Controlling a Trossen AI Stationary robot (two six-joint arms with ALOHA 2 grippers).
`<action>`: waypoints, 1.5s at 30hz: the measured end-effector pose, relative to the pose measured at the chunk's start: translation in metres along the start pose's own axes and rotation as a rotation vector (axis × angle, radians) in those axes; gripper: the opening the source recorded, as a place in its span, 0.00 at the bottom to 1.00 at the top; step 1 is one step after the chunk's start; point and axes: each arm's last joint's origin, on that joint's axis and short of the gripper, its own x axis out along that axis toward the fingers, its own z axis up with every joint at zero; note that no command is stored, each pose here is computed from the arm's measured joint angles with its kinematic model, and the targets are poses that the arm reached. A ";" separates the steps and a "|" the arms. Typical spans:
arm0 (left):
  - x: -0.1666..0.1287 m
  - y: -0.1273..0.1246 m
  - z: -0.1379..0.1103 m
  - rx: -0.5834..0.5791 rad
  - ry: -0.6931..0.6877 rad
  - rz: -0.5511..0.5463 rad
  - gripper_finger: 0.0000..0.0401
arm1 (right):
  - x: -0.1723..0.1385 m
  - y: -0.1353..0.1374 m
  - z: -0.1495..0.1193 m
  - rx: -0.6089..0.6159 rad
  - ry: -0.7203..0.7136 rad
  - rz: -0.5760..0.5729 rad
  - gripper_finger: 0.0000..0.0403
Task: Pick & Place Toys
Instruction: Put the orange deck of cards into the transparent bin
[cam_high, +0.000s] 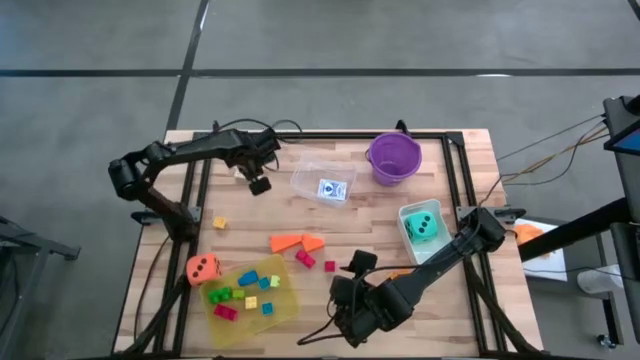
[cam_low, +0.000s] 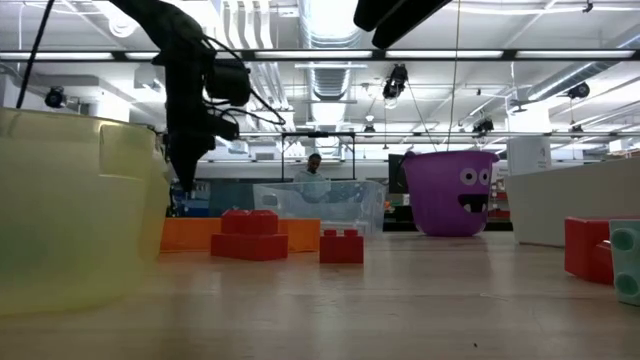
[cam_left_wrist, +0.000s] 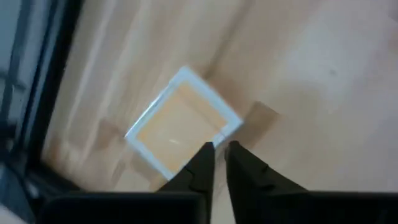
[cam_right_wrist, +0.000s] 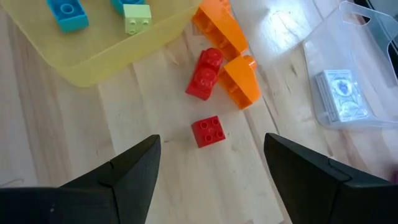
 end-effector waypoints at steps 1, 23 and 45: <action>0.000 0.003 -0.001 -0.056 0.003 0.003 0.14 | 0.000 0.000 0.000 0.000 0.000 0.000 0.70; 0.028 0.038 -0.021 -0.582 0.116 -0.102 0.86 | -0.003 0.003 -0.003 -0.016 -0.006 0.005 0.70; 0.029 0.015 -0.016 0.258 0.026 -0.121 0.70 | -0.004 0.004 -0.003 -0.030 -0.010 0.007 0.70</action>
